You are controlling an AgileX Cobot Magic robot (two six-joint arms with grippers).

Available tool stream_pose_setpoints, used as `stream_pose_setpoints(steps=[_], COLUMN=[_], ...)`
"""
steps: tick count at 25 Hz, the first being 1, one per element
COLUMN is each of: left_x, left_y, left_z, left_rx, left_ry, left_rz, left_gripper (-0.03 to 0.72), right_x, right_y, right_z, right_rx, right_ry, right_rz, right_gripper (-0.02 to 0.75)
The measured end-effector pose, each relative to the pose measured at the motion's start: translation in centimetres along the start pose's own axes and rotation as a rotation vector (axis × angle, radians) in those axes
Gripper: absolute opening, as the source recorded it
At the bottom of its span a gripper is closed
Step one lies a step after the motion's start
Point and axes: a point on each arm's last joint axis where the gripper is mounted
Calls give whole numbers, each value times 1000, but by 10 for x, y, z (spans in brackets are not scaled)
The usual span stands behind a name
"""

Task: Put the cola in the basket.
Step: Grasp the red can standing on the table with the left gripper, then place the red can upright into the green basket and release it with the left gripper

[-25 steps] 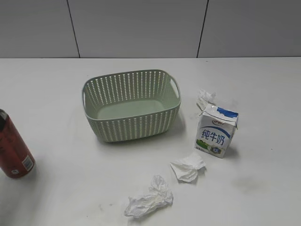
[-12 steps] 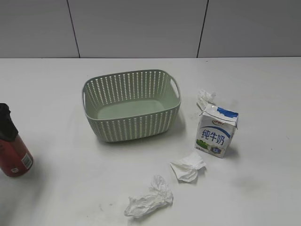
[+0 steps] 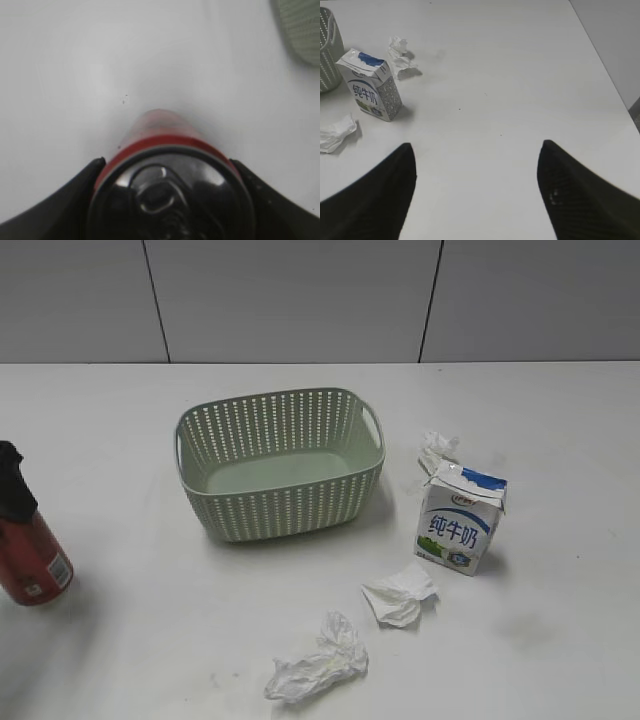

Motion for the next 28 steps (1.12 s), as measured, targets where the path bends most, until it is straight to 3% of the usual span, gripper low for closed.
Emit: stream_pose_setpoints(steps=[5, 12, 20, 28], left_x=[32, 58, 27, -30], left_y=[-19, -77, -136, -161], left_z=[-39, -96, -152, -174], left_rx=[-108, -340, -526, -582], left_ry=[-117, -232, -184, -117], left_rz=[-4, 31, 79, 95], left_gripper=[532, 532, 531, 531], right_x=[0, 0, 0, 0], right_y=[0, 0, 0, 0], right_z=[0, 0, 0, 0], right_rx=[-1, -1, -1, -1], right_ry=[0, 0, 0, 0], right_rz=[0, 0, 0, 0], right_gripper=[571, 571, 571, 571])
Point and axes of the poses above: a point on each arm's last joint axis where the gripper is mounted, x pointing back along that axis away from the gripper, y along the wrist's bending axis when the last joint is at zero, z = x × y, and after that the axes turned 13 degrees about -x, right-handed
